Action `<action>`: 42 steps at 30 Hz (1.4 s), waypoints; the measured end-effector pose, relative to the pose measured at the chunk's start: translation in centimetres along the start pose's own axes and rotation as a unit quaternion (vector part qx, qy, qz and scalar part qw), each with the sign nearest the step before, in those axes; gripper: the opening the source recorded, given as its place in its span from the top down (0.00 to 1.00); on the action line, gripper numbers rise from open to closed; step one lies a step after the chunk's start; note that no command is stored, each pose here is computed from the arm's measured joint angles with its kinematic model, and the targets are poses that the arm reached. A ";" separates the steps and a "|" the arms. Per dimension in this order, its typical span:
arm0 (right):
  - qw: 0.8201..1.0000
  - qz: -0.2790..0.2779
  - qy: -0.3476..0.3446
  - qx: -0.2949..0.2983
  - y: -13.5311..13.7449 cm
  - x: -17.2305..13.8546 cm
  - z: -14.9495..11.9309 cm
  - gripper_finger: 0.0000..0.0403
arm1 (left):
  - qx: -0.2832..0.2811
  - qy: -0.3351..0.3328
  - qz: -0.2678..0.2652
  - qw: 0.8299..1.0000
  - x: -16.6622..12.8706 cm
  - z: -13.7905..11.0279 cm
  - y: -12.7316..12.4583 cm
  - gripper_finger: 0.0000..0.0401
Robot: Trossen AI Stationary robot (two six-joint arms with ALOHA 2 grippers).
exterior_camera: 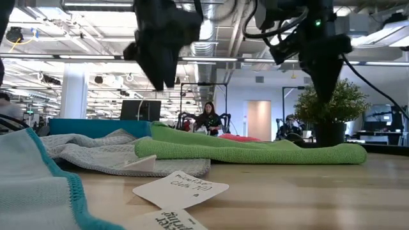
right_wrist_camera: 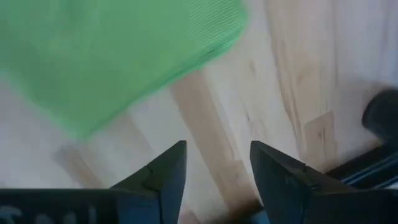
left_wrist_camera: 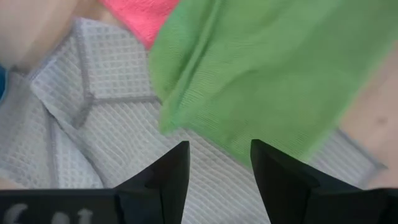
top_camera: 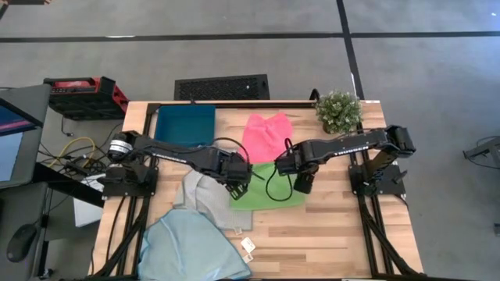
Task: Fold microfiber towels
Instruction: Fold the green cloth
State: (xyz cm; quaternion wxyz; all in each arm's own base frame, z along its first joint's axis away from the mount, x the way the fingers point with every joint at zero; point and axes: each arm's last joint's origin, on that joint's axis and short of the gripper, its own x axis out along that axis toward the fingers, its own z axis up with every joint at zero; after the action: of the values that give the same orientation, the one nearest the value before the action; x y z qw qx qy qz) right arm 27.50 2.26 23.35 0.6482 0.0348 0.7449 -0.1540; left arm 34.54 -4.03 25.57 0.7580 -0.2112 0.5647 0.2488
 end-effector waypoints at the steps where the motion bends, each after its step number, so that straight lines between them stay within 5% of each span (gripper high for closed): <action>1: 1.000 0.001 -0.002 -0.027 0.2 -0.2 -0.3 0.52 | -0.002 -0.012 -0.003 1.000 -0.8 -0.2 0.1 0.59; 6: 0.987 0.014 -0.037 -0.158 2.2 -1.2 -1.4 0.55 | -0.018 -0.079 -0.024 0.996 -5.1 -1.5 0.5 0.59; 10: 0.954 0.069 -0.080 -0.279 5.0 -1.3 -2.0 0.57 | -0.017 -0.134 -0.040 0.990 -8.1 -2.9 0.7 0.59; 13: 0.936 0.100 -0.116 -0.318 6.8 -0.2 -2.3 0.59 | -0.003 -0.162 -0.044 0.986 -9.5 -4.0 0.7 0.59; 42: 0.944 0.096 -0.157 -0.275 7.7 8.6 -3.5 0.66 | 0.040 -0.192 -0.044 0.980 -10.5 -6.0 -0.5 0.59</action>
State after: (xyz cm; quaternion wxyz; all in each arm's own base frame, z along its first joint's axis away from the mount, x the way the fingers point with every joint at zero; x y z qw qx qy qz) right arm 24.77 9.30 13.96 0.7528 -0.0982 0.6404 0.1159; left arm 27.83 -9.44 34.09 0.8703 -0.1538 0.4082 0.2289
